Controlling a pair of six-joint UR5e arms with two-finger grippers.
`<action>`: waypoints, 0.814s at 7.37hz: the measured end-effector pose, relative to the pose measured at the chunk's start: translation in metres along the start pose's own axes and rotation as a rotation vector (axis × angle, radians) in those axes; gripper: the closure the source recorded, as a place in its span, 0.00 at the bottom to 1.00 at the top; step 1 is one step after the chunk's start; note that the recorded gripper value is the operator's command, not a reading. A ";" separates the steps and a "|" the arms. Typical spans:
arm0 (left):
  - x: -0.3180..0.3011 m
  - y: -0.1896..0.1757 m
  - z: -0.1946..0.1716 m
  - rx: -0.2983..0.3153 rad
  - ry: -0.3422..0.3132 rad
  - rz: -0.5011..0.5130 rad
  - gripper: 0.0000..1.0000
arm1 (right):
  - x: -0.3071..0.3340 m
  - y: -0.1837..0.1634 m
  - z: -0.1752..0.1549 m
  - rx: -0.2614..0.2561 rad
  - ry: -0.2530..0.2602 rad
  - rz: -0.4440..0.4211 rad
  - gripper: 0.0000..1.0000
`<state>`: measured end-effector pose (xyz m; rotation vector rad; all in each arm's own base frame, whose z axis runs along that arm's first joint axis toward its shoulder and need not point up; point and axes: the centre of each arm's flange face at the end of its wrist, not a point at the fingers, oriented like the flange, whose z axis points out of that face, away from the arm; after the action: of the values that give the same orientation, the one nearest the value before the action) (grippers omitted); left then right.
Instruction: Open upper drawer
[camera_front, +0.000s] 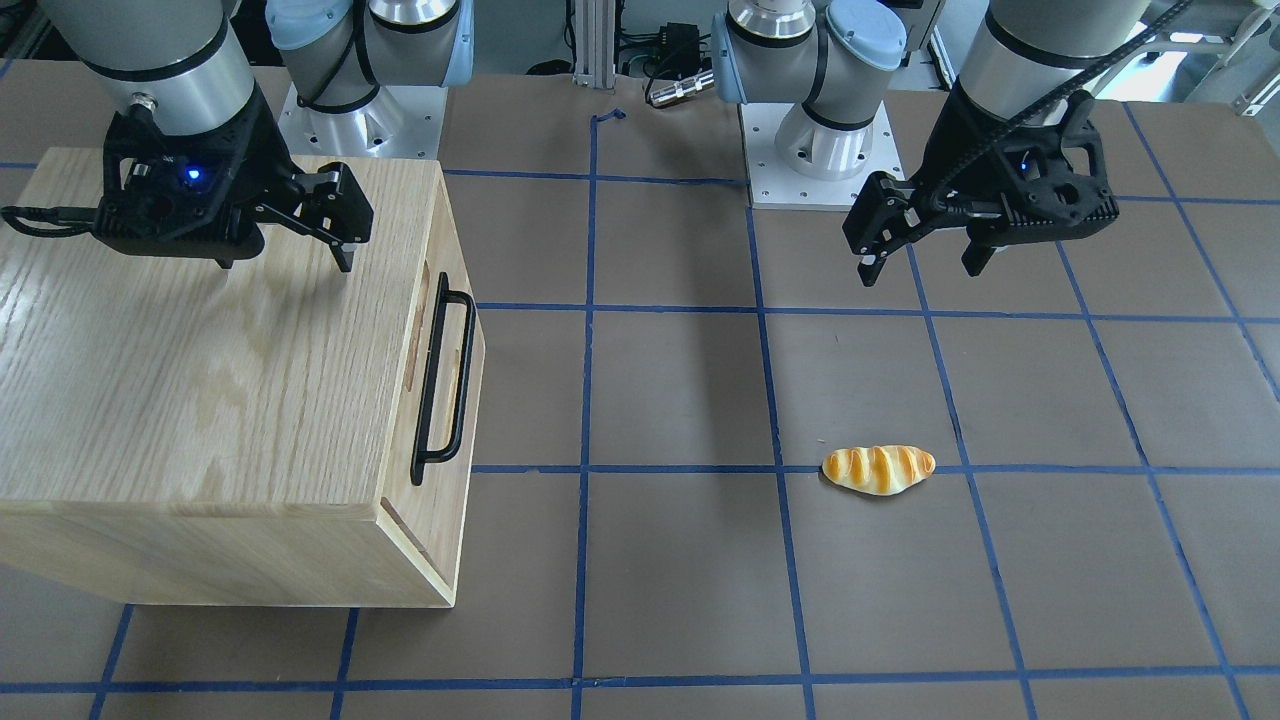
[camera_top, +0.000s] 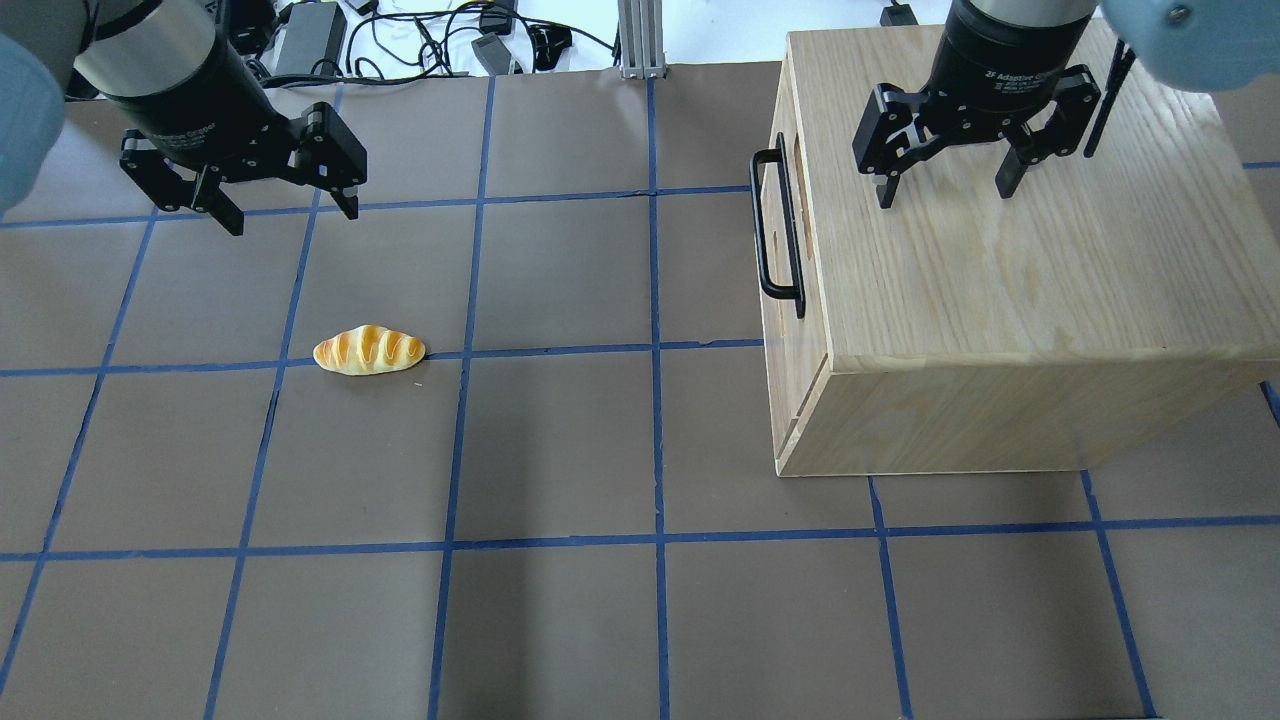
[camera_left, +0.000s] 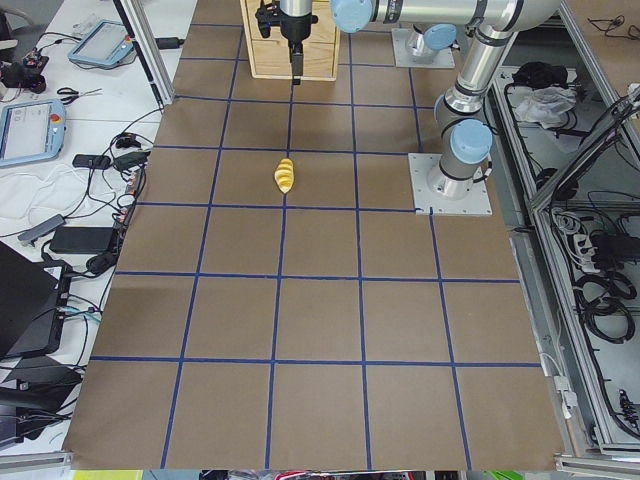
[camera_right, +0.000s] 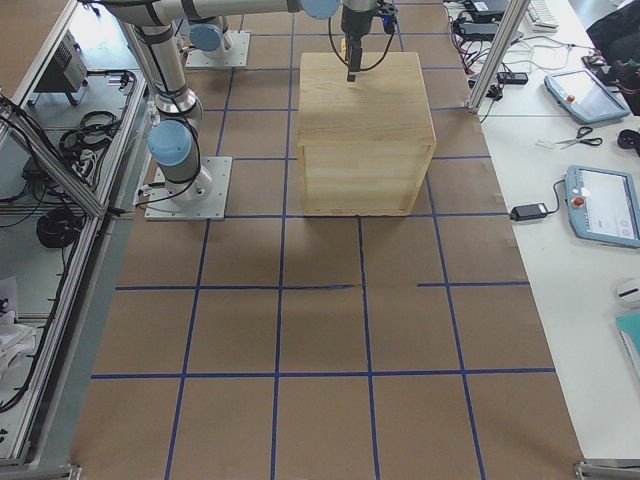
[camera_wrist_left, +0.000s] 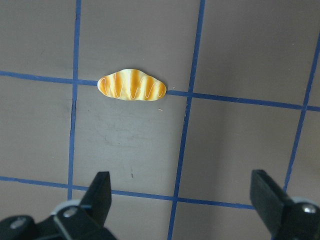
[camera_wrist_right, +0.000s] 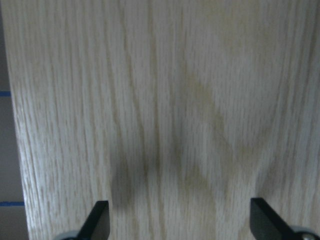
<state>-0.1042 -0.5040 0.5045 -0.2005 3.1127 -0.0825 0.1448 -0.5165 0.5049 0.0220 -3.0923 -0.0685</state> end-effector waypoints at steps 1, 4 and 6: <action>0.000 0.000 0.001 -0.001 0.000 0.000 0.00 | 0.000 0.000 0.000 0.000 0.000 0.000 0.00; -0.002 0.000 -0.003 0.009 -0.004 -0.003 0.00 | 0.000 0.000 0.000 0.000 0.000 0.001 0.00; -0.003 0.000 -0.004 0.010 -0.006 -0.002 0.00 | 0.000 0.000 0.000 0.000 0.000 0.001 0.00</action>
<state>-0.1018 -0.5030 0.5086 -0.2040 3.1056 -0.0981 0.1448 -0.5165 0.5049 0.0210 -3.0923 -0.0686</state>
